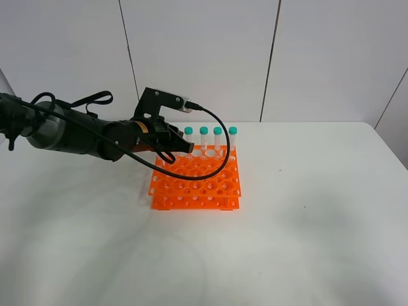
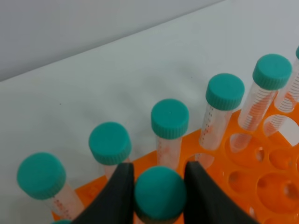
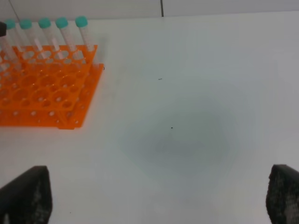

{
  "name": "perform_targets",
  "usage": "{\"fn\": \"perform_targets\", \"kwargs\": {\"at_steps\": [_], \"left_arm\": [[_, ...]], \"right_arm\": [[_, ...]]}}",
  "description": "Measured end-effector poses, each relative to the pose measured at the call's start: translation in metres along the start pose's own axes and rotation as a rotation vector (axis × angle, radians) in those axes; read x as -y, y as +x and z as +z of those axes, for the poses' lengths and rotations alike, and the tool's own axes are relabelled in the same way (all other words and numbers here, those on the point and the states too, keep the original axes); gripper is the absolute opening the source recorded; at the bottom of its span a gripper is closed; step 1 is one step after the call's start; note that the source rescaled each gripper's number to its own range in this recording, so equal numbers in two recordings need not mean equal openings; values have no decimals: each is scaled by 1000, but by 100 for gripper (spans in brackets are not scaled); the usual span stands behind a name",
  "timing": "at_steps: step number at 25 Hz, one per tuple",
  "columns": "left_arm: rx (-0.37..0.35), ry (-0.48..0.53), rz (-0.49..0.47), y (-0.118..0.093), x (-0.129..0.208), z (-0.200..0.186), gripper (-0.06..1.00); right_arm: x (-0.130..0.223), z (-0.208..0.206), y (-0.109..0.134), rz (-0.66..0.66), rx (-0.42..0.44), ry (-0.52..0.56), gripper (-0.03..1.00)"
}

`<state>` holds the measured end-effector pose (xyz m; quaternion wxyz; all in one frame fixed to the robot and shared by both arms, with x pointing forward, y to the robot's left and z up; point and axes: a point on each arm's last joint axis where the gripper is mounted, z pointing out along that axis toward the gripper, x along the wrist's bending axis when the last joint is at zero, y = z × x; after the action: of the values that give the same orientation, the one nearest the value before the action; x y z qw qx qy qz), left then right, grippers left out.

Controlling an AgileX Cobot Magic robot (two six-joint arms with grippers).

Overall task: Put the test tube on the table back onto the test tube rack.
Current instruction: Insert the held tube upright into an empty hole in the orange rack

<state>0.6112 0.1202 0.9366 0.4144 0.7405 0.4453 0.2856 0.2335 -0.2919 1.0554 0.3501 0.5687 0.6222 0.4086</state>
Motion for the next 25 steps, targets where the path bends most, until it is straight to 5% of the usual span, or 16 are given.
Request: {"fn": "perform_targets", "kwargs": {"at_steps": [25], "left_arm": [[-1,19,-4,-1,10,8,0]], "right_arm": [[0,0,0,0,0,0,100]]}}
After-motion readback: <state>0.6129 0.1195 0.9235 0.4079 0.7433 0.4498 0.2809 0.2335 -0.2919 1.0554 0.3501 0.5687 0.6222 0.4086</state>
